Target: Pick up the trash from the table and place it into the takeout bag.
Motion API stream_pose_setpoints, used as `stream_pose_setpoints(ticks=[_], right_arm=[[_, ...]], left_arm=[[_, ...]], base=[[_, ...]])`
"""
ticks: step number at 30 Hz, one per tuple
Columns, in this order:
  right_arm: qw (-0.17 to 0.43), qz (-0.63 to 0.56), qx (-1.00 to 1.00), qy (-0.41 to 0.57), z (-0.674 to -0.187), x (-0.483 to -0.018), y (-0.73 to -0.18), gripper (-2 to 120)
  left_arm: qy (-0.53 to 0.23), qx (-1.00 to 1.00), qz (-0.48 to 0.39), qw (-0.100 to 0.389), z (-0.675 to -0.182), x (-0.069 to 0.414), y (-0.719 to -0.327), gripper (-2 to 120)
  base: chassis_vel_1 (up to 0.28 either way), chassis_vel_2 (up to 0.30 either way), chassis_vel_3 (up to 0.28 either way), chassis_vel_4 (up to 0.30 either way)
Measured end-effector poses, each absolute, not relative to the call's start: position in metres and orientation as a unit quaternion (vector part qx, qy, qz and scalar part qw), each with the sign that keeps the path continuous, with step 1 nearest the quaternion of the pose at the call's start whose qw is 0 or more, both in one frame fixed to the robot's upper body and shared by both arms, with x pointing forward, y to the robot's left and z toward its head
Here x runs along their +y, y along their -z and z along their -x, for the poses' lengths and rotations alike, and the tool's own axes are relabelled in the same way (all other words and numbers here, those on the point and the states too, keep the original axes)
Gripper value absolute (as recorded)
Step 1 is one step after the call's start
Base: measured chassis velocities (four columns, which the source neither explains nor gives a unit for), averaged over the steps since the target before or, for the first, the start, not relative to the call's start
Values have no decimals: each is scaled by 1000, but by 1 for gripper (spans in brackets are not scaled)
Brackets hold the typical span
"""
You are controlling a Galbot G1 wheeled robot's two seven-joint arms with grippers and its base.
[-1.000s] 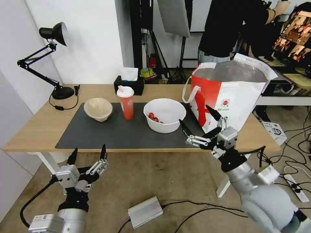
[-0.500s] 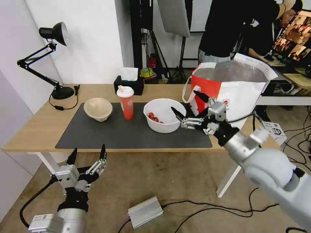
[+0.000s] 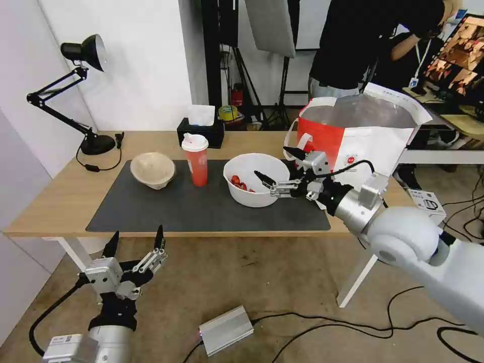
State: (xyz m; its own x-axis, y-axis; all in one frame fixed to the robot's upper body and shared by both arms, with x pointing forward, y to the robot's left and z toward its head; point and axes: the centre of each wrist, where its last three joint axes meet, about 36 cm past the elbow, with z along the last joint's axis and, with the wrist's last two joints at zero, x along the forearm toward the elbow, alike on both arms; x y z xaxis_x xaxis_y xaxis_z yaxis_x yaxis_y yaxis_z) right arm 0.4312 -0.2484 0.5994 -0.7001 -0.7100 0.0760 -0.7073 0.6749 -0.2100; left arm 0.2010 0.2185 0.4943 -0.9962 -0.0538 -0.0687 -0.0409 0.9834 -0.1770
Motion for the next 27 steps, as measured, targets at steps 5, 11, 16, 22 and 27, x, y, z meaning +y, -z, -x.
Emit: stream_pose_setpoints(ticks=[5,11,16,22,27], right_arm=[[-29,396,908,131,-437,-256,-602,100],[-60,405,900,146,-449,-270,-601,100],[-78,405,898,153,-459,-276,-600,100],[-90,411,893,159,-466,-282,-600,100],[-101,427,882,174,-479,-288,-601,100]], left_arm=[[86,995,16,41,-203,219,-495,100],[83,996,0,46,-206,217,-497,100],[88,995,-1,48,-206,215,-496,100],[89,995,-2,48,-207,213,-495,100],[90,995,-2,47,-207,212,-494,100]], base=[[0,0,0,0],[0,0,0,0],[0,0,0,0],[0,0,0,0],[0,0,0,0]])
